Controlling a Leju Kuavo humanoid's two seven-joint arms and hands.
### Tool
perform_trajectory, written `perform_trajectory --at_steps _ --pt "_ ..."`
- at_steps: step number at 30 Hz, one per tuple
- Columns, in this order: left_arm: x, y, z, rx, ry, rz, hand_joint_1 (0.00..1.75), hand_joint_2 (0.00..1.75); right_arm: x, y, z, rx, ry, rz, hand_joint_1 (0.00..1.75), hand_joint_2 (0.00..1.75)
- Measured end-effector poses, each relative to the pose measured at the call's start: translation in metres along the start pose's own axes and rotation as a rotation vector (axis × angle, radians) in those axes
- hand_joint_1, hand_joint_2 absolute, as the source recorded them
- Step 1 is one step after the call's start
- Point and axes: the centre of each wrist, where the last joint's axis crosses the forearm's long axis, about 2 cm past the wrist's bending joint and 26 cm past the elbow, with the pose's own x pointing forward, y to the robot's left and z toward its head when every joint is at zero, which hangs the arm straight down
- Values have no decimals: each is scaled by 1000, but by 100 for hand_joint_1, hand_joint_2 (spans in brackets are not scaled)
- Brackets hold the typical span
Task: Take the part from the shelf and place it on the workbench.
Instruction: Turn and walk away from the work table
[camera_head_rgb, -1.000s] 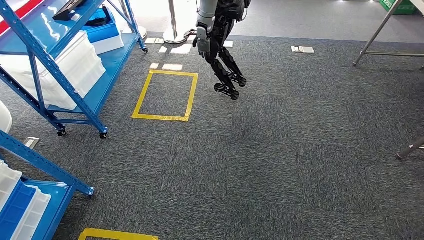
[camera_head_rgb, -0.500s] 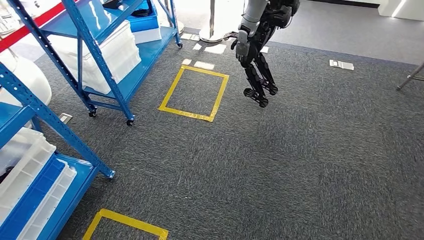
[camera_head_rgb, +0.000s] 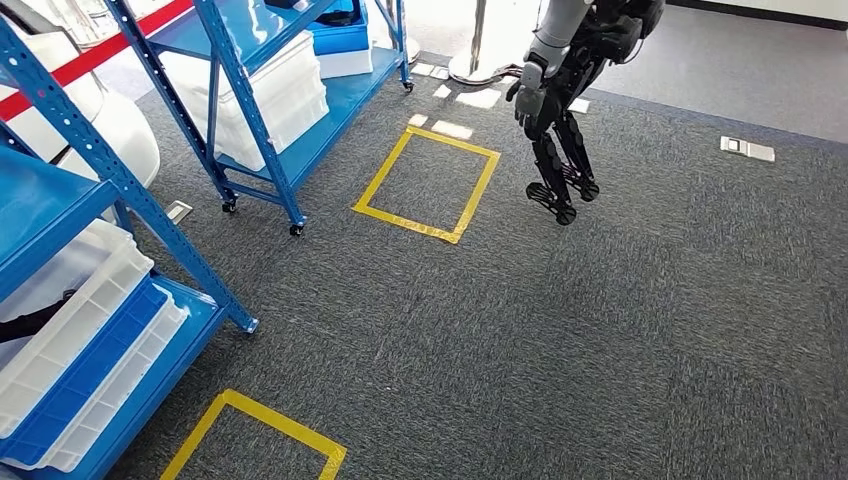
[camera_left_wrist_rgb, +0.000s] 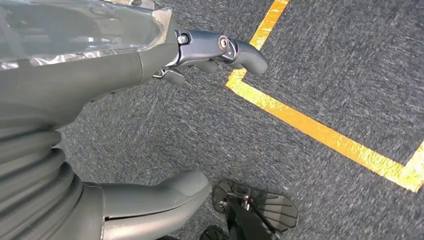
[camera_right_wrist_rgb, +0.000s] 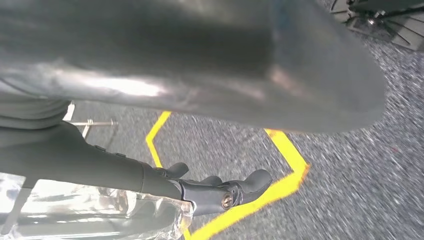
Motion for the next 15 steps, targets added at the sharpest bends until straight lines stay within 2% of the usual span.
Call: perform_trajectory --at_steps 15 --pt "2 -1 -1 -11 -6 -19 0 175 0 -2 0 -31 -8 1 0 0"
